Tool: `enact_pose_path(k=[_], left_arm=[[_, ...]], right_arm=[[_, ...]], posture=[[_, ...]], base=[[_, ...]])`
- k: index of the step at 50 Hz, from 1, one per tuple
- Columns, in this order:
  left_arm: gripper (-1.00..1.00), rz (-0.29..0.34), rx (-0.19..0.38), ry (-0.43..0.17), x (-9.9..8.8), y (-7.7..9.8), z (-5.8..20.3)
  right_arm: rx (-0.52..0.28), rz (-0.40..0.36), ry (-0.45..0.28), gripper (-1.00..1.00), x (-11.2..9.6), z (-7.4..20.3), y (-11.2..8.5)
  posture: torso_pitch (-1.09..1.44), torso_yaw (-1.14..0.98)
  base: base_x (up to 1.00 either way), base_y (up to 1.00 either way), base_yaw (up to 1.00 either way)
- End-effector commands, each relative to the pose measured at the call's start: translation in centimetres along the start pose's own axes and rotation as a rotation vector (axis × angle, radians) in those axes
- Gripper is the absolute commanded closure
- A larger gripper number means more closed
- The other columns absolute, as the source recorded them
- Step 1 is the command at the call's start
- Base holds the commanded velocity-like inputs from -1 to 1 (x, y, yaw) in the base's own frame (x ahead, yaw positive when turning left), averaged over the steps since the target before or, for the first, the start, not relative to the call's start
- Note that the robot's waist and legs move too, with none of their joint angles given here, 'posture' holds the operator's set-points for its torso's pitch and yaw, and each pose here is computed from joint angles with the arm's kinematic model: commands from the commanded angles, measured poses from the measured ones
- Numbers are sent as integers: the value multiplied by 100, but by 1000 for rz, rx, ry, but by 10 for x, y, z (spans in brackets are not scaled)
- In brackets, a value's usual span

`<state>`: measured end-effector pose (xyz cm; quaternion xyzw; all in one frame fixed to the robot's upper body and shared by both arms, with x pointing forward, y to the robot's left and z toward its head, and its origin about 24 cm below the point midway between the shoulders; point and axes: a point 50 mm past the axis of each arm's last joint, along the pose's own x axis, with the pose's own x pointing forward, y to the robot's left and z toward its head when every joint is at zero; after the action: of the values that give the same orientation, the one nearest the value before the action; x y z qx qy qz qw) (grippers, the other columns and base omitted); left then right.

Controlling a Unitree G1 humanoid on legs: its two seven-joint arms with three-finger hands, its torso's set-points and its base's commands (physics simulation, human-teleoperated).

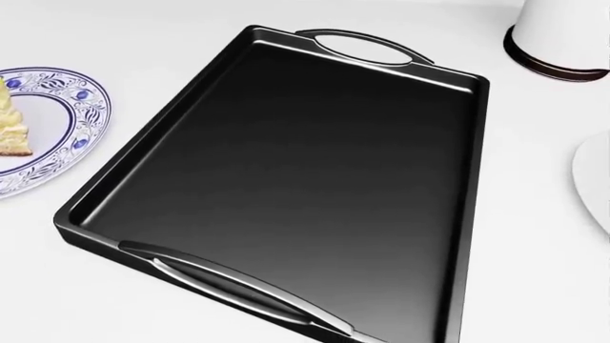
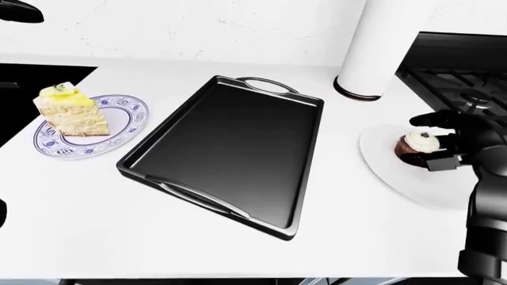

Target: Move the dessert items from the plate to the tray.

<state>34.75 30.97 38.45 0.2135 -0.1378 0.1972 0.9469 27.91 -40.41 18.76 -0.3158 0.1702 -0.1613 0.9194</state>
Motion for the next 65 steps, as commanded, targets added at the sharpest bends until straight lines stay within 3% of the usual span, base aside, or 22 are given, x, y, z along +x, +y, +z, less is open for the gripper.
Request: enact_pose_path(k=[1, 11, 19, 28, 38, 45, 48, 54, 59, 65], left_arm=[[-100, 33, -4, -92, -3, 9, 22], [-100, 41, -4, -94, -4, 13, 23], [-100, 43, -6, -96, -3, 13, 24], [-100, 49, -5, -94, -4, 15, 23], [-100, 53, -9, -92, -5, 16, 20], [-100, 54, -10, -91, -5, 16, 20], [-100, 51, -11, -93, -6, 15, 21], [-100, 53, -10, -95, -6, 16, 23], [-100, 51, -9, -96, -6, 17, 25], [-100, 51, -6, -97, -6, 18, 27]], right_arm=[[-12, -30, -48, -6, -4, 13, -11], [-21, -31, -59, 17, -4, 18, -13], [-29, -47, -90, 24, -6, 33, -21], [-45, -77, -156, 29, -16, 66, -40], [-90, -51, -276, 30, -31, 132, -48], [-153, 45, -377, 30, -18, 190, -25], [-172, 107, -438, 31, -11, 227, -3], [-202, 195, -523, 32, -5, 270, 35], [-220, 253, -567, 32, -4, 287, 62], [-205, 312, -586, 31, 2, 286, 95]], posture=[[0, 0], [0, 0], [0, 0], [0, 0], [0, 0], [0, 0], [0, 0], [0, 0], [0, 0], [0, 0]], base=[[0, 0, 0], [0, 0, 0], [0, 0, 0], [0, 0, 0], [0, 0, 0], [0, 0, 0], [0, 0, 0], [0, 0, 0], [0, 0, 0], [0, 0, 0]])
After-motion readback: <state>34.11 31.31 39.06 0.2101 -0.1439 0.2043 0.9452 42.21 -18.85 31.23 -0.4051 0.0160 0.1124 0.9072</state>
